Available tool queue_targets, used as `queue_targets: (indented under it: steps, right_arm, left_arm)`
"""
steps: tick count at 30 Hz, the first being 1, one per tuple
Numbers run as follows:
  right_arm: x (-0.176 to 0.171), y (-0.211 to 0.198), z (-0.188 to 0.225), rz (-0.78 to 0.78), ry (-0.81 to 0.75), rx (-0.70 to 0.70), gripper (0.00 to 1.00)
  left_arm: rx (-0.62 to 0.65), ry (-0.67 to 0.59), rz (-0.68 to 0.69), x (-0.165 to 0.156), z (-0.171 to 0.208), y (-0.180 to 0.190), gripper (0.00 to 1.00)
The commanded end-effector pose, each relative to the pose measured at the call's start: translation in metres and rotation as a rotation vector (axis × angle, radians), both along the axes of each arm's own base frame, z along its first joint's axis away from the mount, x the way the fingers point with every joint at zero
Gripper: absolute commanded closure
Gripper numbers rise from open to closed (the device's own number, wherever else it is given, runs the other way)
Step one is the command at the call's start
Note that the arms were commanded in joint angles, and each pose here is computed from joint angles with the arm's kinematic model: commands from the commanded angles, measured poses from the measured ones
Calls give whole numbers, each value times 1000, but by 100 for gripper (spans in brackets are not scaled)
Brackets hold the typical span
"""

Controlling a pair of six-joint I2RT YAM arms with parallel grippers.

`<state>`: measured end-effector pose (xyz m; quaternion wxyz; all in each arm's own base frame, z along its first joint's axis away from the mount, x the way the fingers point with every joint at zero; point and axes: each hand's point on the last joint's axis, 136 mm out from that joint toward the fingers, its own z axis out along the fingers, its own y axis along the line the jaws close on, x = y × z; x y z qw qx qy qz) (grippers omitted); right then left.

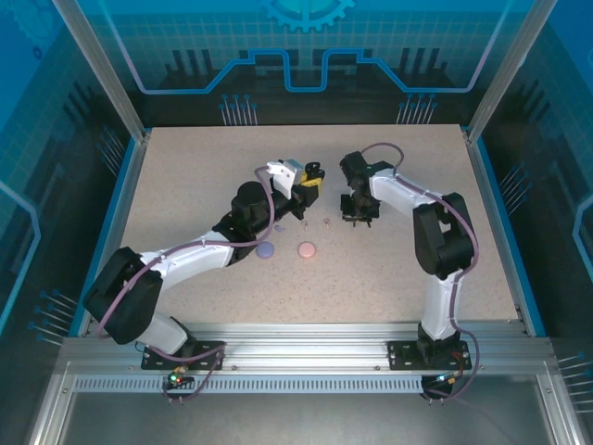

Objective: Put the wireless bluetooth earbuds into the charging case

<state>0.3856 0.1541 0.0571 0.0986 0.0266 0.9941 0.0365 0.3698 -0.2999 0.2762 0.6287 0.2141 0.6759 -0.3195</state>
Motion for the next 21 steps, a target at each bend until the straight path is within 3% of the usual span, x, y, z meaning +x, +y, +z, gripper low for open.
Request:
queue_targets:
  steps: [1,12,21]
  right_arm:
    - [7,2,52,-8,-140,83,88]
    - [-8,-3,204,27,-552,245,88]
    - [-39,3,320,127,-892,427,88]
  left_arm:
    - [-42,-62,-37,-2,26,-7,100]
    - [-63,-88,-127,-17,40,-17,100]
    - [-38,-292,-44,-26,76,-18,100]
